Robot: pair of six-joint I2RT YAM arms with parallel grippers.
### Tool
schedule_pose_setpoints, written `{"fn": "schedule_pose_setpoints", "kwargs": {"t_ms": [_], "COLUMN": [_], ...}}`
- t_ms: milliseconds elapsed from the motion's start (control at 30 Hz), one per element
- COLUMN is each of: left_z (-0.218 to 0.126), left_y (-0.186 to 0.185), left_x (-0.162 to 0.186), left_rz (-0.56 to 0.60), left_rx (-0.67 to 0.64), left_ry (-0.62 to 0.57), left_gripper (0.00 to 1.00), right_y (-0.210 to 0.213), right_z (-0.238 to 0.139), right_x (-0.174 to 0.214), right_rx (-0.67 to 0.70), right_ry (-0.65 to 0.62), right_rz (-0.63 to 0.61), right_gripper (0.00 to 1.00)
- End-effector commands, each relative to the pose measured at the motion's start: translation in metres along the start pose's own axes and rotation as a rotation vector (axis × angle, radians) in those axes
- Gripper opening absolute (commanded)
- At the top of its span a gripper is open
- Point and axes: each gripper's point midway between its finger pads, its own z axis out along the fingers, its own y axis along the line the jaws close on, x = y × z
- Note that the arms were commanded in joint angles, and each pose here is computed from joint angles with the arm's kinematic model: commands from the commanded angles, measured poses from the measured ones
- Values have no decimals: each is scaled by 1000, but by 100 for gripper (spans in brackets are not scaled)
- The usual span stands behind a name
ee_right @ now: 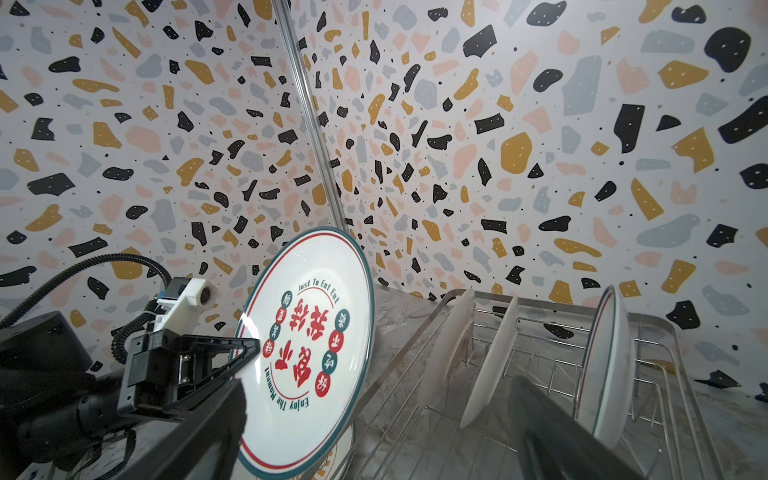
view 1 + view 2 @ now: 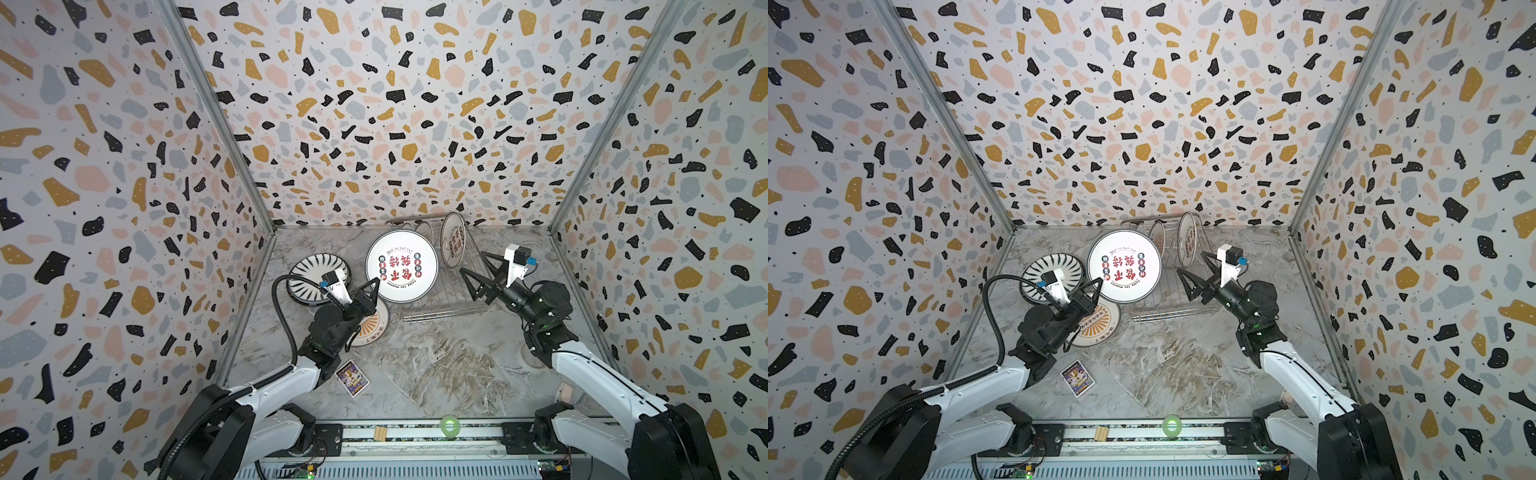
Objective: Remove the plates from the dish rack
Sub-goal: 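Grasp the red-lettered plate rim with the left gripper while the right gripper releases, then lower the red-lettered plate onto the sunburst plate with left gripper while right withdraws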
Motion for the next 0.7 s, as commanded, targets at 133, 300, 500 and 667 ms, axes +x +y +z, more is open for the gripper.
{"fn": "schedule_pose_setpoints", "kwargs": {"t_ms": [133, 300, 500, 667], "left_z": [-8, -12, -17, -20], "left_y": [-5, 21, 48, 65], "left_x": [-37, -40, -43, -40], "left_rz": [-139, -170, -193, -202], "left_rx": [33, -65, -200, -286], "left_ry": [-143, -174, -188, -153], "left_gripper": [0, 0, 0, 0], "right_y": [25, 40, 55, 70], "right_z": [17, 35, 63, 86], "right_x": [-10, 2, 28, 55], "right_rx": [-21, -63, -104, -150], "right_ry": [-22, 29, 137, 267], "right_rz": [-111, -127, -137, -167], "right_gripper": [99, 99, 99, 99]}}
